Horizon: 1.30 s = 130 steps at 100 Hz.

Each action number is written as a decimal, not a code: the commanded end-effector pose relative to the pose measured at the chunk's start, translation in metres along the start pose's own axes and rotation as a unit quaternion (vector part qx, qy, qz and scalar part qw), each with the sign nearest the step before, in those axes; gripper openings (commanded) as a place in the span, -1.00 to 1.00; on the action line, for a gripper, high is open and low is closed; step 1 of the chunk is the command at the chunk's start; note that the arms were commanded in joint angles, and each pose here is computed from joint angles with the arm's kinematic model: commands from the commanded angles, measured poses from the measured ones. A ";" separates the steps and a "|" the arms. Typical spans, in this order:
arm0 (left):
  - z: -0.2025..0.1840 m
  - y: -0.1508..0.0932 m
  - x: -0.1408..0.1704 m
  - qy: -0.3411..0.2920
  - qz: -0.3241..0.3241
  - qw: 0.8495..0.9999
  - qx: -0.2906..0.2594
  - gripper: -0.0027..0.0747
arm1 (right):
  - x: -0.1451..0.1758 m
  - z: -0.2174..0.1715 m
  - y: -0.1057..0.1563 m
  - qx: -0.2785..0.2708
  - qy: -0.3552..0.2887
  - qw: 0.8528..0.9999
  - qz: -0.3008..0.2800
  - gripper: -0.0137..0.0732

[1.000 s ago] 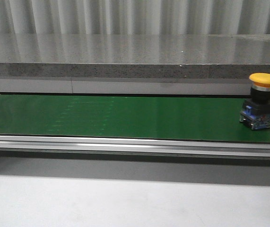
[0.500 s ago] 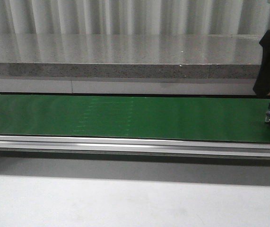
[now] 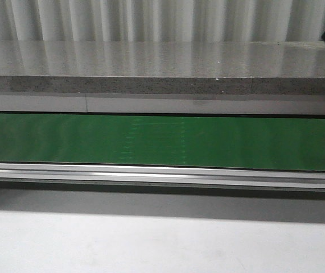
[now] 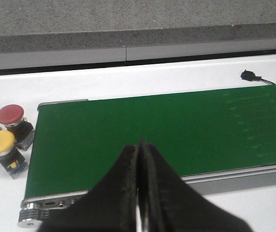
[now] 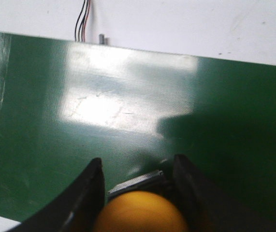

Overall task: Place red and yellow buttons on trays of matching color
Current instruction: 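Grasp the yellow button at the belt's far end with the right gripper, then carry the yellow button into the yellow tray and open the right gripper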

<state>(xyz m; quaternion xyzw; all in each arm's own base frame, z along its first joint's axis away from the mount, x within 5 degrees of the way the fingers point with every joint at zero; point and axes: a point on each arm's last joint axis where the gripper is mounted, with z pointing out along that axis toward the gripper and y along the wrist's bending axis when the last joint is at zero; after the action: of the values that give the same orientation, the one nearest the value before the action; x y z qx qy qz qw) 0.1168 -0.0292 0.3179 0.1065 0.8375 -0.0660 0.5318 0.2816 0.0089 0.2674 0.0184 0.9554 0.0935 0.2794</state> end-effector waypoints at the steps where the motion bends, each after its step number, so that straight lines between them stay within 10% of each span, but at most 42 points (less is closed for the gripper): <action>1: -0.005 -0.001 -0.015 -0.052 -0.001 0.999 0.003 -0.98 | -0.006 -0.030 -0.007 0.014 -0.066 0.997 0.032 -0.68; 49: -0.005 -0.001 -0.015 -0.052 -0.001 0.999 0.003 -0.98 | 0.058 -0.101 -0.067 0.159 -0.147 0.962 0.165 -0.68; 130: -0.005 -0.001 -0.015 -0.052 -0.001 0.999 0.003 -0.98 | 0.106 -0.079 -0.156 0.290 -0.124 0.893 0.322 -0.68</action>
<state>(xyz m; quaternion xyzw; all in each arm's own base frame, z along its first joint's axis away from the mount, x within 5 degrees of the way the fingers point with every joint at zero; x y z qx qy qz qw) 0.1168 -0.0292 0.3179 0.1065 0.8375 -0.0660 0.5318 0.1449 -0.1373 0.2398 0.4213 0.8549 -0.0878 0.2897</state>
